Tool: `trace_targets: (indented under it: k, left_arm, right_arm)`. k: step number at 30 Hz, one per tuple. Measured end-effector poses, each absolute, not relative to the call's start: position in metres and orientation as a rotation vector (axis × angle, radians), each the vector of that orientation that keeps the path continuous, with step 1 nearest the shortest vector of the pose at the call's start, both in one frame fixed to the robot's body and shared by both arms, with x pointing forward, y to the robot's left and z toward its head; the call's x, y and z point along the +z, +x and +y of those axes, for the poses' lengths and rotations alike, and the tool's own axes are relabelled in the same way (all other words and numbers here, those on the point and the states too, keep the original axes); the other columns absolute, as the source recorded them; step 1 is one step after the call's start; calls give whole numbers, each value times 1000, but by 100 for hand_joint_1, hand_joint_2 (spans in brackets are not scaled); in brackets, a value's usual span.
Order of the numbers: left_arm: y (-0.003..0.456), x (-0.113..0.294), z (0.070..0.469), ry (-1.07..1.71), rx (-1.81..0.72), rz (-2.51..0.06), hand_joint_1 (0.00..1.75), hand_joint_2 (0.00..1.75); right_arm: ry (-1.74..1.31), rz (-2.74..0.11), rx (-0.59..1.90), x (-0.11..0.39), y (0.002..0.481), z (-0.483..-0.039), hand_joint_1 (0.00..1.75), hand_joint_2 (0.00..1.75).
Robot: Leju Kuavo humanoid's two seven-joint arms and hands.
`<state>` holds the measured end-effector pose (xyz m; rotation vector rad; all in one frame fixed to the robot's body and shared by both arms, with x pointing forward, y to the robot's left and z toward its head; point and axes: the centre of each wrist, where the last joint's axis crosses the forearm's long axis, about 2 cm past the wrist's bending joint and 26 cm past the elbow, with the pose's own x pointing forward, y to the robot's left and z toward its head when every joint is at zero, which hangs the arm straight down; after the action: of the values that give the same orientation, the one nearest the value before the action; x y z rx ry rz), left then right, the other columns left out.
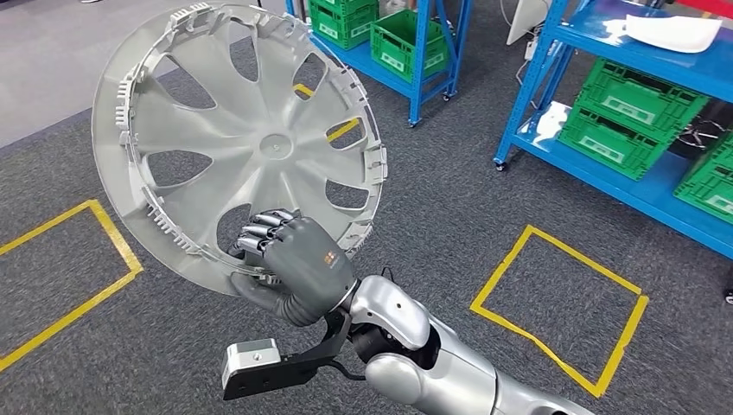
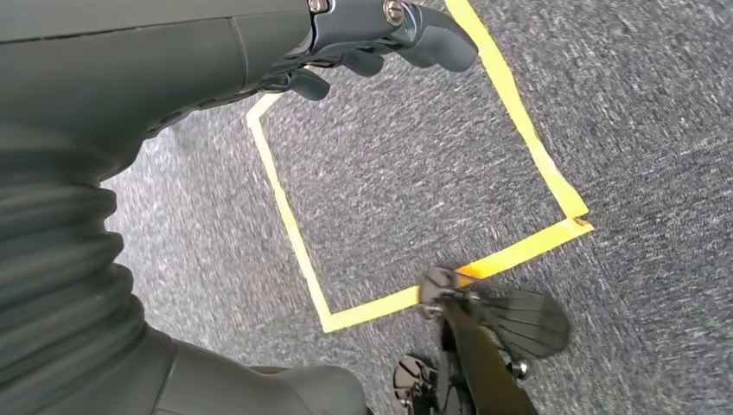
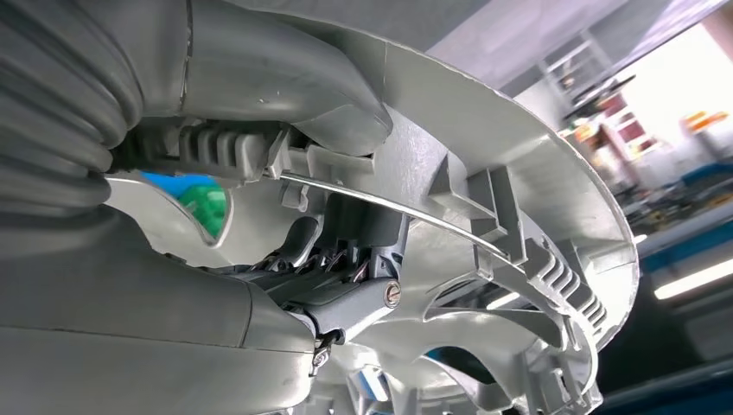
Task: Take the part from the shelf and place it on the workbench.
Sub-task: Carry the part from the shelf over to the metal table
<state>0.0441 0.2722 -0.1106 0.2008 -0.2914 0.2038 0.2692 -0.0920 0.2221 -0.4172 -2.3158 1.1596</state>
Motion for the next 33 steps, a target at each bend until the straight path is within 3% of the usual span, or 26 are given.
trace_targets:
  k: [33]
  left_arm:
    - [47,-110,273,184,158,-313,0,175]
  right_arm:
    - [-475,-2272,1125,212,262,-103,175,175]
